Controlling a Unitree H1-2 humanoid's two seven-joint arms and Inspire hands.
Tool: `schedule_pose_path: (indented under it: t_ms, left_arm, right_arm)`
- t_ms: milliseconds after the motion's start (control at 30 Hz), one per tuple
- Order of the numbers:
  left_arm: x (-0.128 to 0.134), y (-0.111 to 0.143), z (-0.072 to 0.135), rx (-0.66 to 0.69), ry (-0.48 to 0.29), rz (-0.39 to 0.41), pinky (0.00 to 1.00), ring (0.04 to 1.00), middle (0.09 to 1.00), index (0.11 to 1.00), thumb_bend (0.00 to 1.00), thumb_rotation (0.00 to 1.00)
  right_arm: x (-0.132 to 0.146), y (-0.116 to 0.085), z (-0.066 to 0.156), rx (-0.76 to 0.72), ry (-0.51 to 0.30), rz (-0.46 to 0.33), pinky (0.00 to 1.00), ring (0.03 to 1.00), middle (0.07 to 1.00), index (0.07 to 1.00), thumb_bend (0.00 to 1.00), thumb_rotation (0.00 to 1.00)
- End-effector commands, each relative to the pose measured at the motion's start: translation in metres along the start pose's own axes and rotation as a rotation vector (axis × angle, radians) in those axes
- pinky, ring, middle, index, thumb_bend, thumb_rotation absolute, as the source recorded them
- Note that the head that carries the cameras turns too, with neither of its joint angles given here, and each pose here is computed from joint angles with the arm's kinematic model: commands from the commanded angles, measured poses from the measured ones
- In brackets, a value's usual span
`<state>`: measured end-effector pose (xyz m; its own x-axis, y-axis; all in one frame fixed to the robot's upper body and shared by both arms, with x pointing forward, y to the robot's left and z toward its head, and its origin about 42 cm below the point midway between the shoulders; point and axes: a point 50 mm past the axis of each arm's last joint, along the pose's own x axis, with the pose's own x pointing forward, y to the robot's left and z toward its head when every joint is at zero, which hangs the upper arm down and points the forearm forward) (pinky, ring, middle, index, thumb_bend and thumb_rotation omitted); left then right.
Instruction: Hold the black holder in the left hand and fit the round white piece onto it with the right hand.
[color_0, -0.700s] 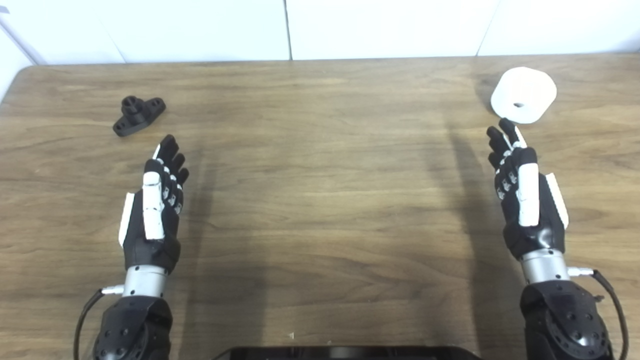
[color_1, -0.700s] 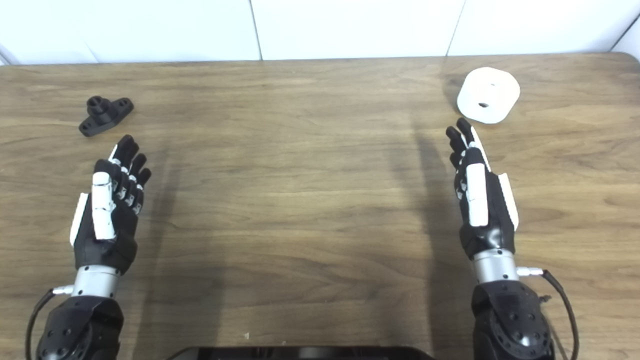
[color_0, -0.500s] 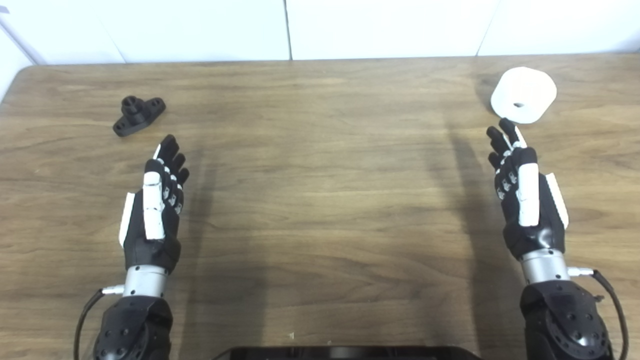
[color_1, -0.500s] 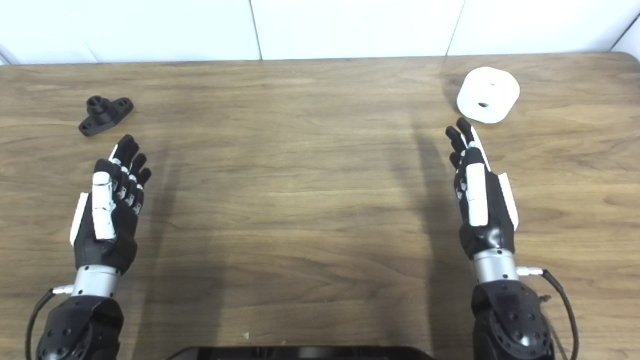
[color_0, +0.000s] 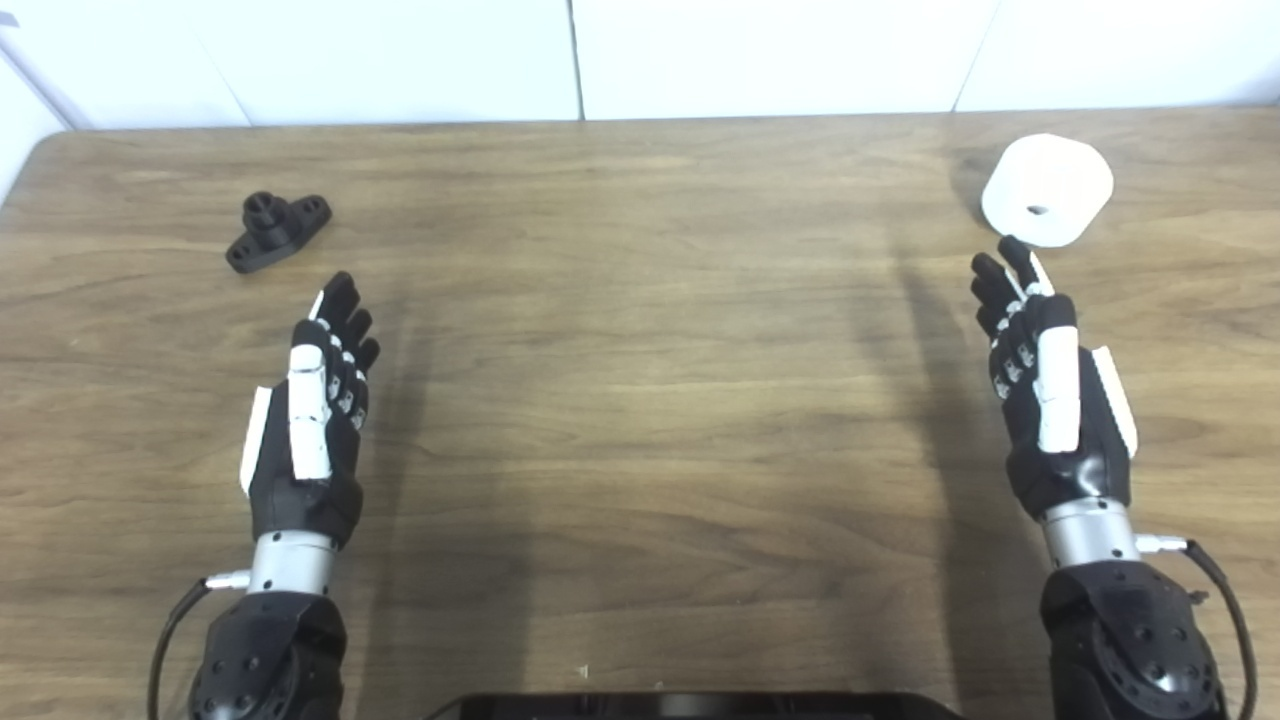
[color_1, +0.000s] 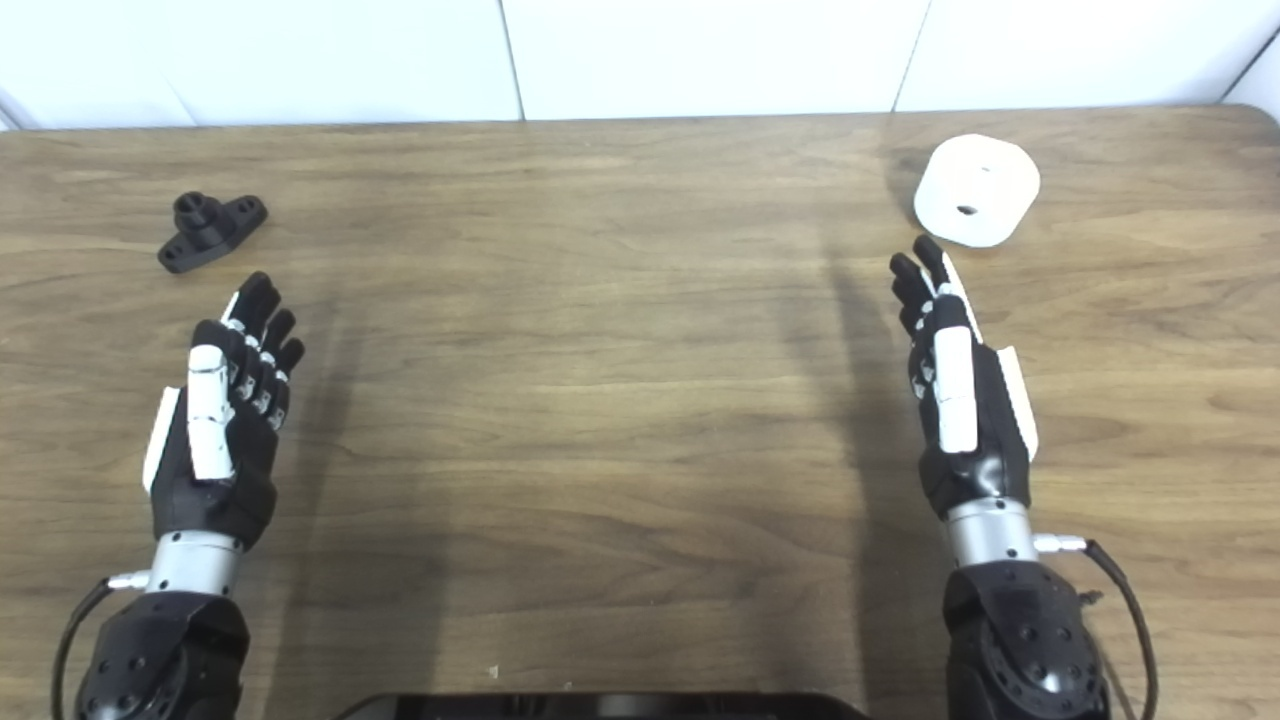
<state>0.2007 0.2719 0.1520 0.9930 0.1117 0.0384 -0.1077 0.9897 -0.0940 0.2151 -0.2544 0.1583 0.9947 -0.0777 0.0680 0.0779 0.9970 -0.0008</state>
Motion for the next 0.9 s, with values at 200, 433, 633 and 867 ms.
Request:
schedule_pose_path:
  t_ms: [200, 433, 633, 867]
  left_arm:
    - [-0.028, -0.005, -0.012, -0.019, 0.023, 0.037, 1.0, 1.0, 0.997, 0.954, 0.46, 1.0]
    - [-0.03, -0.01, -0.011, -0.034, 0.03, 0.056, 1.0, 1.0, 0.986, 0.944, 0.43, 1.0]
    - [-0.032, -0.01, -0.014, -0.03, 0.032, 0.059, 1.0, 0.997, 0.982, 0.944, 0.43, 0.99]
    - [-0.038, -0.018, -0.024, -0.045, 0.03, 0.054, 1.0, 0.988, 0.971, 0.941, 0.46, 0.94]
  right_arm:
    - [-0.045, -0.005, -0.019, 0.025, 0.07, -0.027, 1.0, 0.981, 0.934, 0.961, 0.51, 1.0]
    - [-0.046, -0.008, -0.021, 0.035, 0.066, -0.026, 1.0, 0.982, 0.935, 0.964, 0.52, 1.0]
    - [-0.049, -0.011, -0.024, 0.024, 0.071, -0.025, 1.0, 0.981, 0.934, 0.966, 0.52, 1.0]
    - [-0.054, -0.023, -0.033, 0.004, 0.066, -0.016, 1.0, 0.998, 0.952, 0.981, 0.51, 1.0]
